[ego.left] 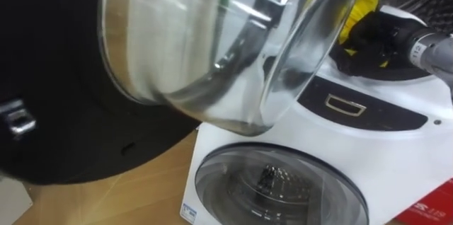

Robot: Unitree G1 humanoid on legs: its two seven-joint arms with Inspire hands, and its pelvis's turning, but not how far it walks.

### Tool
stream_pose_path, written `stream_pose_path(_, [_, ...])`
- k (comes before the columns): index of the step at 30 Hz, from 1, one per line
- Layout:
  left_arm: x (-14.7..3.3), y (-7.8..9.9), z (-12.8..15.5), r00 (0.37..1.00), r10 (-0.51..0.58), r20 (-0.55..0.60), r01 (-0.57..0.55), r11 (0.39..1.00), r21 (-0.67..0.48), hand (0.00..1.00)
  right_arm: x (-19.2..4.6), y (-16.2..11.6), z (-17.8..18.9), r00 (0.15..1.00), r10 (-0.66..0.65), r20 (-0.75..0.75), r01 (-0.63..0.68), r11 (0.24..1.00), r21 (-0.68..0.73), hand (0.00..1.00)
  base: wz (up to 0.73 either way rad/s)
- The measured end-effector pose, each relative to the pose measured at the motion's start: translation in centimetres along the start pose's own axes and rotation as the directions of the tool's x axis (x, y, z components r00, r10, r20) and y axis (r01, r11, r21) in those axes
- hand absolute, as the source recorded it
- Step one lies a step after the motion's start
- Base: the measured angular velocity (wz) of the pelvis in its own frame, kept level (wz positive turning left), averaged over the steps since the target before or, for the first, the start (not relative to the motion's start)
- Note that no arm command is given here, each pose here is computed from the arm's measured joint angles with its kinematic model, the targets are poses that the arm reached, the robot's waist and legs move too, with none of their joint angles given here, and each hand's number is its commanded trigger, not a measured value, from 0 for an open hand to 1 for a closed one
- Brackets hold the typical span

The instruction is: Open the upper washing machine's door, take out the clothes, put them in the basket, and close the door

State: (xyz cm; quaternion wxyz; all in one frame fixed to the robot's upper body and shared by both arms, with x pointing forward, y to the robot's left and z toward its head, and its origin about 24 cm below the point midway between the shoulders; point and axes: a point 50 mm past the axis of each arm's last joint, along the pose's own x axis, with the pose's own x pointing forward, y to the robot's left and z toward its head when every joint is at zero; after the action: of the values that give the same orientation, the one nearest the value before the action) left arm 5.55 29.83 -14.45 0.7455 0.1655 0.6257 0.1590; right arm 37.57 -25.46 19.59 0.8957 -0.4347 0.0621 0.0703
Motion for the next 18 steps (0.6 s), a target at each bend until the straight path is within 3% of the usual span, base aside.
stream_pose_path(13, [-0.1,0.2,-1.3,1.0,0.005,-0.014,-0.005,1.0,-0.022,0.0,-1.3,0.6,3.3,0.99,-0.007,0.139,0.019,0.996,-0.083,1.0,-0.1])
stream_pose_path(16, [-0.2,-0.3,-2.6,0.999,-0.007,-0.046,0.007,1.0,-0.015,0.0,-2.4,2.0,3.2,0.987,-0.031,0.157,0.053,0.989,-0.136,1.0,0.21])
stream_pose_path(18, [-0.1,-0.2,-1.7,1.0,0.019,-0.012,-0.019,1.0,0.002,0.0,-3.6,1.5,2.4,0.988,-0.087,0.126,0.105,0.983,-0.149,1.0,0.33])
